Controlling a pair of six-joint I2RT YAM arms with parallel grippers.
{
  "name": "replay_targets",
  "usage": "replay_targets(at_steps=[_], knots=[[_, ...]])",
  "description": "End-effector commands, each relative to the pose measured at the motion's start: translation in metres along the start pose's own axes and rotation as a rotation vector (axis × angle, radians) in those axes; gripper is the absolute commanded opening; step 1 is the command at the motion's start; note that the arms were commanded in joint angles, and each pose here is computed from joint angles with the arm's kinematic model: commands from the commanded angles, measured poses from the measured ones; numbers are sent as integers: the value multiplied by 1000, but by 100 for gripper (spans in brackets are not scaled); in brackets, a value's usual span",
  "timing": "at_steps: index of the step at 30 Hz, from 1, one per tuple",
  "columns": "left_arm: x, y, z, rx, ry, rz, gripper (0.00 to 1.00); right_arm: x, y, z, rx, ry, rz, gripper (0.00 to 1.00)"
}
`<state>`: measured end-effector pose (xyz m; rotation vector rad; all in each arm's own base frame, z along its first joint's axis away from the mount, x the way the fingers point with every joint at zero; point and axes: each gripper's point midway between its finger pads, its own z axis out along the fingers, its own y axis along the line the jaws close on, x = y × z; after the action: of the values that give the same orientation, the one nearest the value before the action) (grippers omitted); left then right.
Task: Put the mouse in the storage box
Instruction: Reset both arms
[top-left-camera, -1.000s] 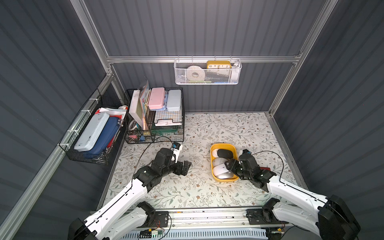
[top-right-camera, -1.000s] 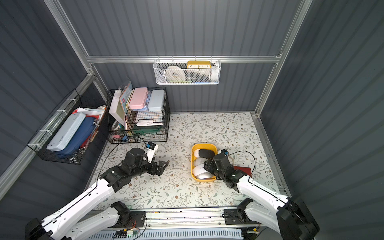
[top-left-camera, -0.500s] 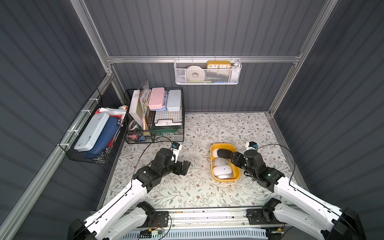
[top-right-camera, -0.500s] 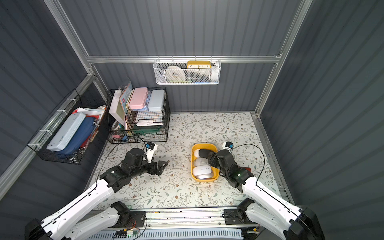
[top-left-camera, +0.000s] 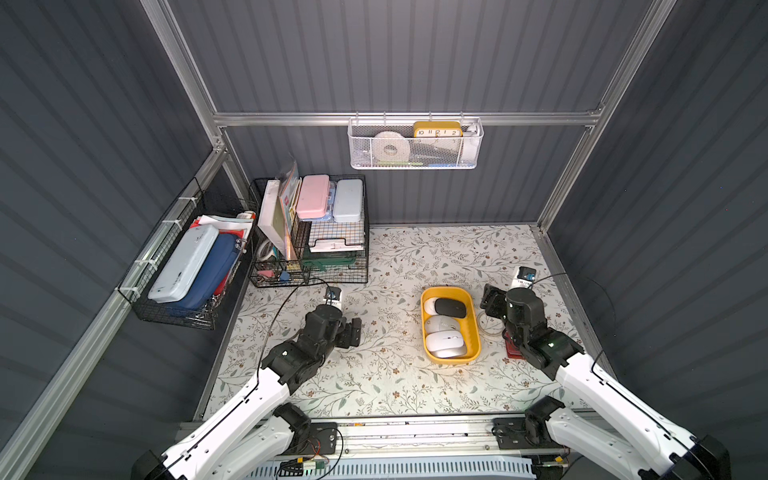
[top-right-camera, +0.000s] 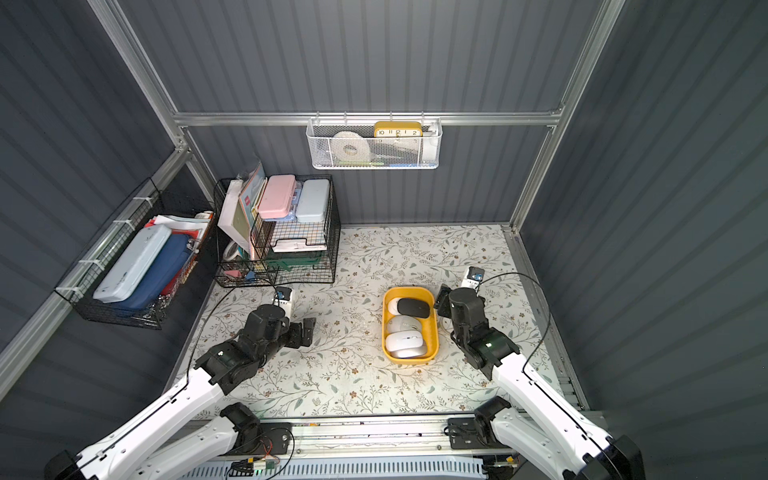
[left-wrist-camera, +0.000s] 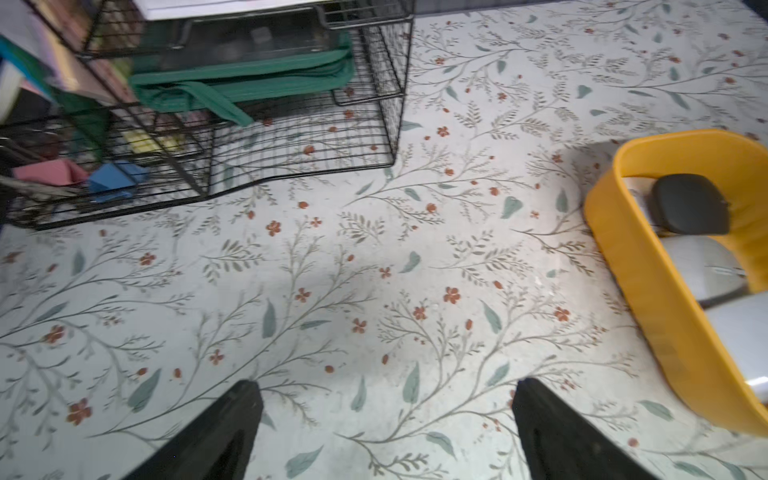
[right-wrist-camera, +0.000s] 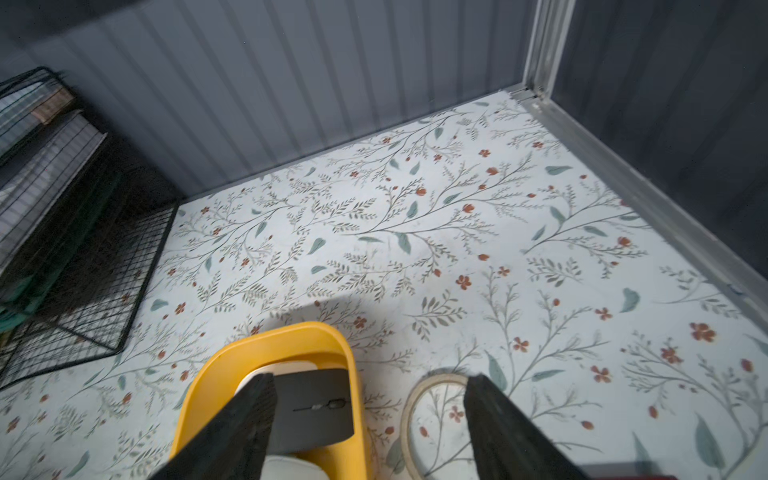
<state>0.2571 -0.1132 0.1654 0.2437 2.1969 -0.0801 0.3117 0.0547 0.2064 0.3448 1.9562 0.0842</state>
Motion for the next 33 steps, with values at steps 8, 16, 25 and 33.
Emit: replay_targets(at_steps=[8,16,25,33], knots=[[17,69,19,-355,-36,-54,99,-25,-57,13,216,-133,-50,83],[26,82,52,-390,-37,-30,100,-15,-91,29,328,-140,-47,84],[33,97,101,-337,-50,-55,100,9,-116,61,419,-86,-67,85],[15,96,141,-266,-100,18,99,15,-124,80,427,-110,-78,85]])
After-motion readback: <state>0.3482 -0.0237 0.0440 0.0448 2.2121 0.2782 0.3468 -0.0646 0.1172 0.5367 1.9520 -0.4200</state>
